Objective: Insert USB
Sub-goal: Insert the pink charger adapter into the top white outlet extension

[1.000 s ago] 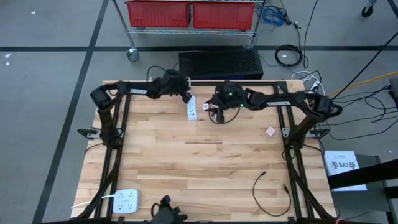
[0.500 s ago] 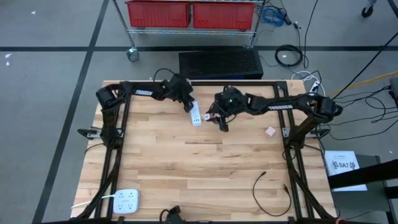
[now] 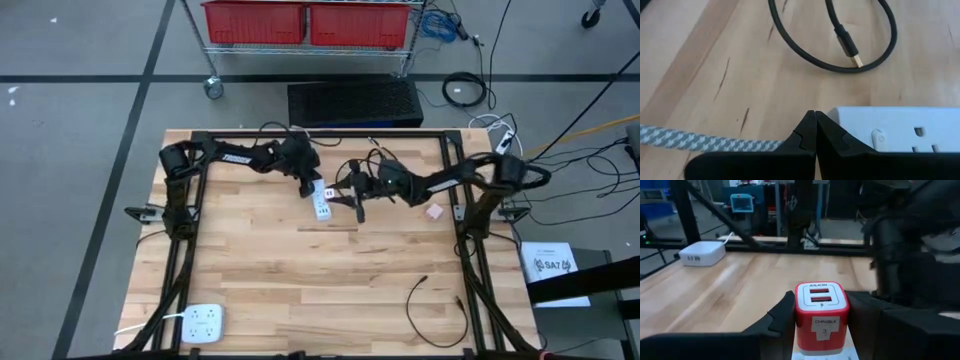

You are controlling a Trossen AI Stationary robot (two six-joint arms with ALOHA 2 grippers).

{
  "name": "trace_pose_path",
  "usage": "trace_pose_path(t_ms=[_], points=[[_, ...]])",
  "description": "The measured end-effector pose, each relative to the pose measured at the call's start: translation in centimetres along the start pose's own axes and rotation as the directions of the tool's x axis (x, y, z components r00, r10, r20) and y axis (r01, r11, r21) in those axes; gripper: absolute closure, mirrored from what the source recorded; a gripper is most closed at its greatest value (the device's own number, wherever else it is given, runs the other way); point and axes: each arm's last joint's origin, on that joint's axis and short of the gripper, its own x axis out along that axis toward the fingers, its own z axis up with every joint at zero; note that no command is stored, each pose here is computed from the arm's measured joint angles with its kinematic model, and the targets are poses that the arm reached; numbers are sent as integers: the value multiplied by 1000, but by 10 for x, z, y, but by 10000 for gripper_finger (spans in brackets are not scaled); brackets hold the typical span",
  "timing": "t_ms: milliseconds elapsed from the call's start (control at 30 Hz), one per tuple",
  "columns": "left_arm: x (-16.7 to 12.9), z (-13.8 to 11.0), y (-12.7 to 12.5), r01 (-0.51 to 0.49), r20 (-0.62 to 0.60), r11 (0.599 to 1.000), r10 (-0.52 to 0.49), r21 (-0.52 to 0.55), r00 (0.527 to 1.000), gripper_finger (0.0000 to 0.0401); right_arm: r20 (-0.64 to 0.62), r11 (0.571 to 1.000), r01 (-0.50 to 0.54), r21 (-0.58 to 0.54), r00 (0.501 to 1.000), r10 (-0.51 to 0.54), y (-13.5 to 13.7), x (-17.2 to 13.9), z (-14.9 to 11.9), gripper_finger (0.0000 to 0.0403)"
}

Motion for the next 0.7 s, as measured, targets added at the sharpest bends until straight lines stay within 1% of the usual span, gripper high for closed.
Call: trace_pose_path(t_ms=[100,267,333,467,567,700], points=[[1,0,-2,4,-2,1000,-4,3,1000,400,-2,1000,-6,20,1000,6,-2,8,-16,285],[1,0,-2,5,-2,1000,-5,3,1000,400,20,999,-12,46,1000,11,-6,18,-34,285],[1,0,-2,5,-2,1000,-5,4,1000,400,26,998,-32,45,999,31,-6,22,-38,285],[1,0,-2,8,-2,1000,-8,10,1000,400,12,998,-39,53,999,38,-8,27,-45,285],[1,0,-2,8,-2,1000,-8,12,1000,400,13,997,-56,59,998,55,-9,30,-47,285],[1,0,-2,9,-2,1000,-9,13,1000,400,16,997,-54,53,998,53,-10,30,-47,285]])
